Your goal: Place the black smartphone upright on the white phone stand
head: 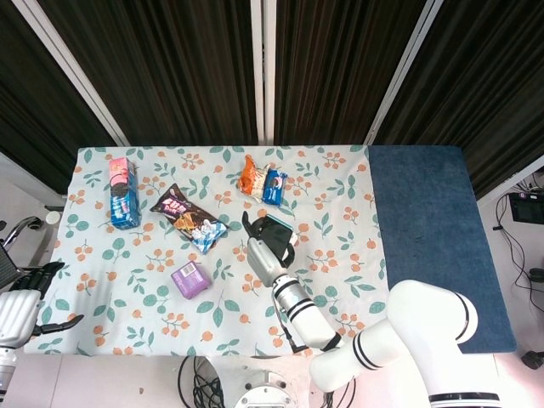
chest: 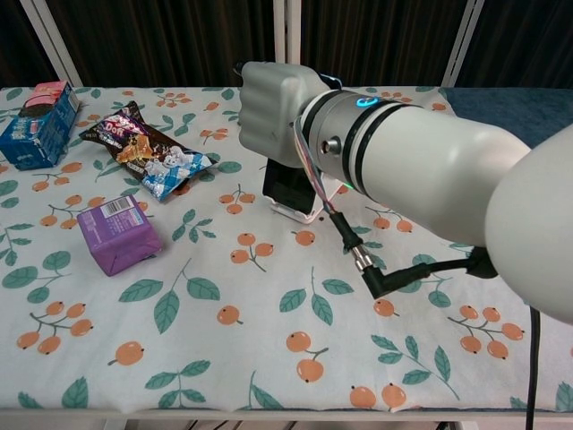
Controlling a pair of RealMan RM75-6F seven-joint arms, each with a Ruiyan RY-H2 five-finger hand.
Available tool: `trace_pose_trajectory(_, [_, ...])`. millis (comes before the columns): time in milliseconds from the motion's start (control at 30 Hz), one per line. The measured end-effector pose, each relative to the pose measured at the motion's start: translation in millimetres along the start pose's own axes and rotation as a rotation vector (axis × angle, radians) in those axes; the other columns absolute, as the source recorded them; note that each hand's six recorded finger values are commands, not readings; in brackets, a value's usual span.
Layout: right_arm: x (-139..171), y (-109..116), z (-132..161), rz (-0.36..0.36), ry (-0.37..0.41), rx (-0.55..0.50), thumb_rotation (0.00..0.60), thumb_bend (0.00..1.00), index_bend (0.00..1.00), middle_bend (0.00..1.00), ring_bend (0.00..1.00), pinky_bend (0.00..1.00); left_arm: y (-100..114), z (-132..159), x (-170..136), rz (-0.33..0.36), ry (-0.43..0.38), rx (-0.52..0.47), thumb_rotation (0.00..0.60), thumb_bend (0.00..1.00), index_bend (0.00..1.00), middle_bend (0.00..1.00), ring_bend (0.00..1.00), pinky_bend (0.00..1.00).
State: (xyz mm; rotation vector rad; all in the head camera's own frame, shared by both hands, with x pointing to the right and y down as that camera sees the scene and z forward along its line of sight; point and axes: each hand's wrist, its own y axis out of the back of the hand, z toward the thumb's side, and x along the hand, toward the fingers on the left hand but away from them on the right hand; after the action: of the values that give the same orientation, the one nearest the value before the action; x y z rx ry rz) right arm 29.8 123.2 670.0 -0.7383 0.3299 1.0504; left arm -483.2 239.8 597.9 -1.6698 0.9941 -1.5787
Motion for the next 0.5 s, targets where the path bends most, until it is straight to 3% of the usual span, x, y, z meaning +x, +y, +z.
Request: trace_pose_trajectory(500, [-0.5, -4.6, 2.4, 0.008, 0.006, -0.007, 0.600, 0.28, 0.63, 0.44, 0.46, 0.00, -0.8, -0.3, 1.0, -0.003, 0.001, -0.002, 0.364, 0.06, 0.11, 0.10, 0.13, 0.22])
